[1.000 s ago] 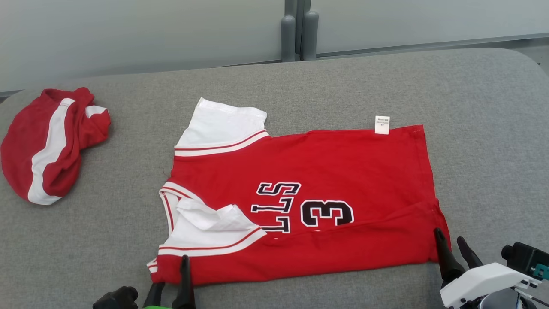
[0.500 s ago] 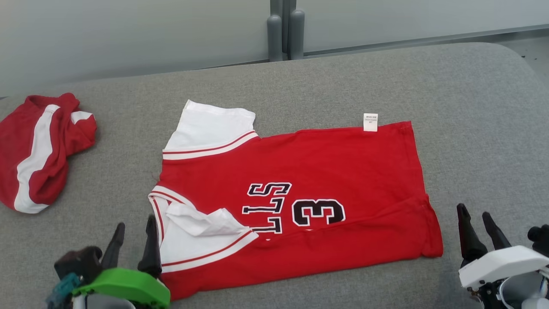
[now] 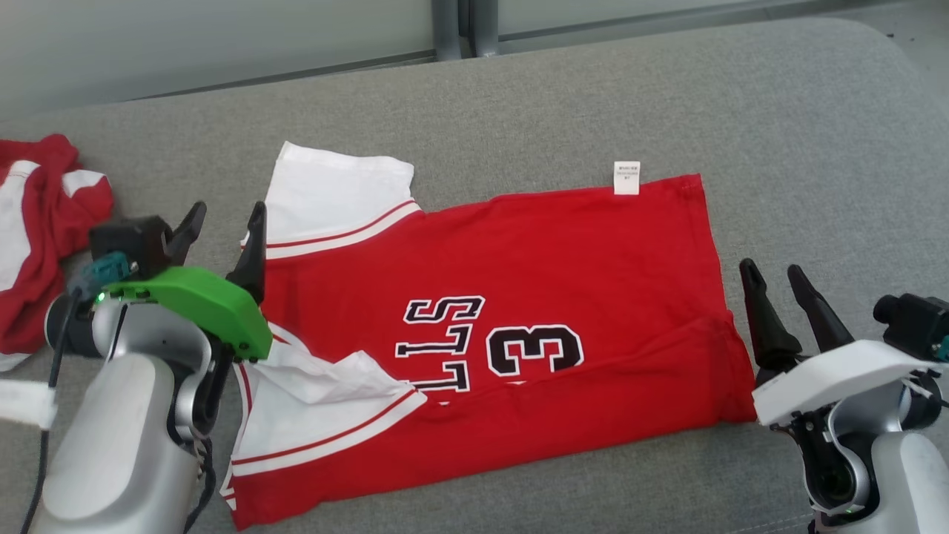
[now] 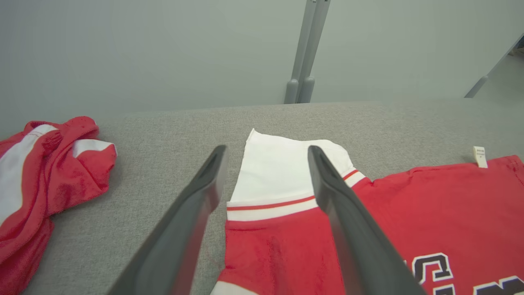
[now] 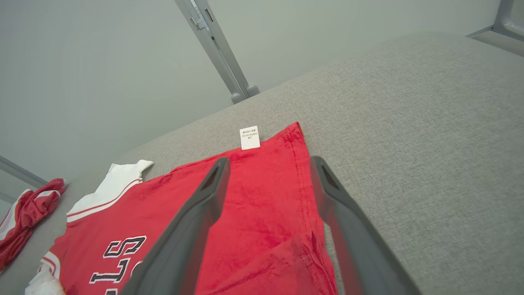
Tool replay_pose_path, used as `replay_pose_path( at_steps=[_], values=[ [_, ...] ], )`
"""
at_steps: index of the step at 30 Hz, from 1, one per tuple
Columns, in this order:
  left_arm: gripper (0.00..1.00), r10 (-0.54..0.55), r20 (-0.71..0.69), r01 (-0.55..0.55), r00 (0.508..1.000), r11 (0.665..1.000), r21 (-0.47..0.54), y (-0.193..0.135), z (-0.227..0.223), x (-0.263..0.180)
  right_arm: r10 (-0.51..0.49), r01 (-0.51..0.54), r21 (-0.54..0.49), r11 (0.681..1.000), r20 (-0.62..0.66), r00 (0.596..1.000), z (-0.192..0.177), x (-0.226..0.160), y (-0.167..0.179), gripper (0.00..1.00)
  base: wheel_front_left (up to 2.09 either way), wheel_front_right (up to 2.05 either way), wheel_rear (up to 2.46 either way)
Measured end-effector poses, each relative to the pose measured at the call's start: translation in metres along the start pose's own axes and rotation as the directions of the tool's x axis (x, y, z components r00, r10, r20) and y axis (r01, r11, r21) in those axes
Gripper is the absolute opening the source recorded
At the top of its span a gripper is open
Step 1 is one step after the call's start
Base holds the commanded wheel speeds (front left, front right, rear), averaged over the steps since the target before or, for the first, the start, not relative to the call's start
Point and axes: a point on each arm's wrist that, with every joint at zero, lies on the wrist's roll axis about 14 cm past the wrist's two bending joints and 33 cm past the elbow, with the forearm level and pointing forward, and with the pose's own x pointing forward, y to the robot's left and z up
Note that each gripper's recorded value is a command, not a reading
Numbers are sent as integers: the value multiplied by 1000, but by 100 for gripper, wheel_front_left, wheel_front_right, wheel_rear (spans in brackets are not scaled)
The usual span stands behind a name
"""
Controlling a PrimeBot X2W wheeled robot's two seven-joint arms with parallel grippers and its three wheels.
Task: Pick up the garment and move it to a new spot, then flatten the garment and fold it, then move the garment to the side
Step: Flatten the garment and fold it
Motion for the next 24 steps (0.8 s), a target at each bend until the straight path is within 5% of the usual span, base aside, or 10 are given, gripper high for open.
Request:
replay_pose_path(
  at_steps=[12, 24],
  values=[
    [100, -64, -201, 78, 978, 995, 60, -6, -27, 79, 52, -53, -29, 998, -23, 998, -5, 23, 17, 100, 0, 0, 0],
    [100, -6, -319, 29, 948, 997, 66, 15, -70, 131, 47, -48, -30, 998, -29, 998, -8, 35, 13, 100, 0, 0, 0]
  ],
)
